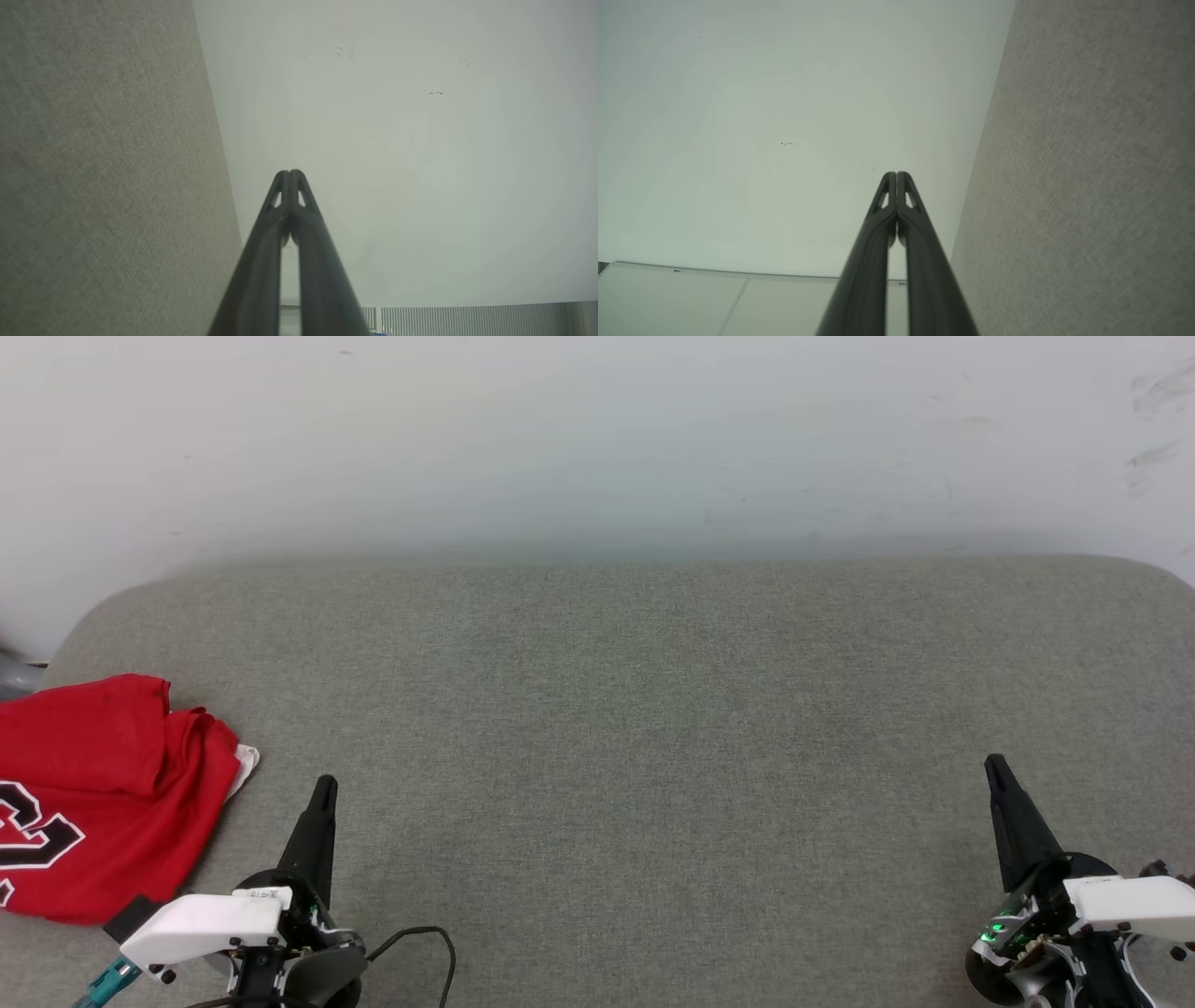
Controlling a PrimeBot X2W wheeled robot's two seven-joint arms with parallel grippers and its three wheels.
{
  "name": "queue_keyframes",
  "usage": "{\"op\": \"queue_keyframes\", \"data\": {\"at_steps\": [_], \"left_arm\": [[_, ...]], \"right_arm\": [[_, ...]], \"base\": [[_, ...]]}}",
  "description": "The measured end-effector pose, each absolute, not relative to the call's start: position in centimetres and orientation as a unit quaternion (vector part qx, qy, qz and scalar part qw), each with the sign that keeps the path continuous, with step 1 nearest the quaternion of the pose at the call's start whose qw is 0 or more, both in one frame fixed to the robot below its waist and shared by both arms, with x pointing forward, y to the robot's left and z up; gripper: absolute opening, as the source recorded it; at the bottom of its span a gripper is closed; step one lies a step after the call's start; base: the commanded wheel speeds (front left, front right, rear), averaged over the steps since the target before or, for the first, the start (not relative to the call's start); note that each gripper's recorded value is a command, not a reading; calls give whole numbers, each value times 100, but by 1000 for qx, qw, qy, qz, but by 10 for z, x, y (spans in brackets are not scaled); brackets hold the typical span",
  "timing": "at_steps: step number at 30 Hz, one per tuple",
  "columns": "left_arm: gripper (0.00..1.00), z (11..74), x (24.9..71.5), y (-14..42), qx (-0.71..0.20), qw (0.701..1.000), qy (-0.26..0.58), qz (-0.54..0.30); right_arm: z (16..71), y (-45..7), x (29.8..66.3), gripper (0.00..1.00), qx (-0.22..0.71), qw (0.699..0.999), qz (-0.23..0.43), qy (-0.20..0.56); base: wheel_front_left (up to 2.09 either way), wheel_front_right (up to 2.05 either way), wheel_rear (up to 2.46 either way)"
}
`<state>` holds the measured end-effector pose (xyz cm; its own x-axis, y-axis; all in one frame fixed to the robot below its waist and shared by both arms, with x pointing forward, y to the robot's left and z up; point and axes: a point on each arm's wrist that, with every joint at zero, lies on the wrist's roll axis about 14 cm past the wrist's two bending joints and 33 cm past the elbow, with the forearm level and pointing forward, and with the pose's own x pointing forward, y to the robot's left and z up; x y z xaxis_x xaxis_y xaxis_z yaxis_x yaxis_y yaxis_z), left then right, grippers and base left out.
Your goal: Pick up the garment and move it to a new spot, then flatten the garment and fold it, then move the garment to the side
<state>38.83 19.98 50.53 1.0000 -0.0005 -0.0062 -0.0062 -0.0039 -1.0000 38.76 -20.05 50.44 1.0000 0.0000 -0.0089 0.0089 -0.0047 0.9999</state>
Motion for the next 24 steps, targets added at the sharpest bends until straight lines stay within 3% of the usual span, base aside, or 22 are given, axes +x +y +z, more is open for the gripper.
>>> {"op": "queue_keyframes", "data": {"at_steps": [23,24], "left_arm": [[0,505,388,200,-708,706,2,2],[100,505,388,200,-708,706,2,2]], "right_arm": [[504,-200,388,0,709,705,-3,3],[504,-200,388,100,709,705,-3,3]], "base": [[0,0,0],[0,0,0]]}}
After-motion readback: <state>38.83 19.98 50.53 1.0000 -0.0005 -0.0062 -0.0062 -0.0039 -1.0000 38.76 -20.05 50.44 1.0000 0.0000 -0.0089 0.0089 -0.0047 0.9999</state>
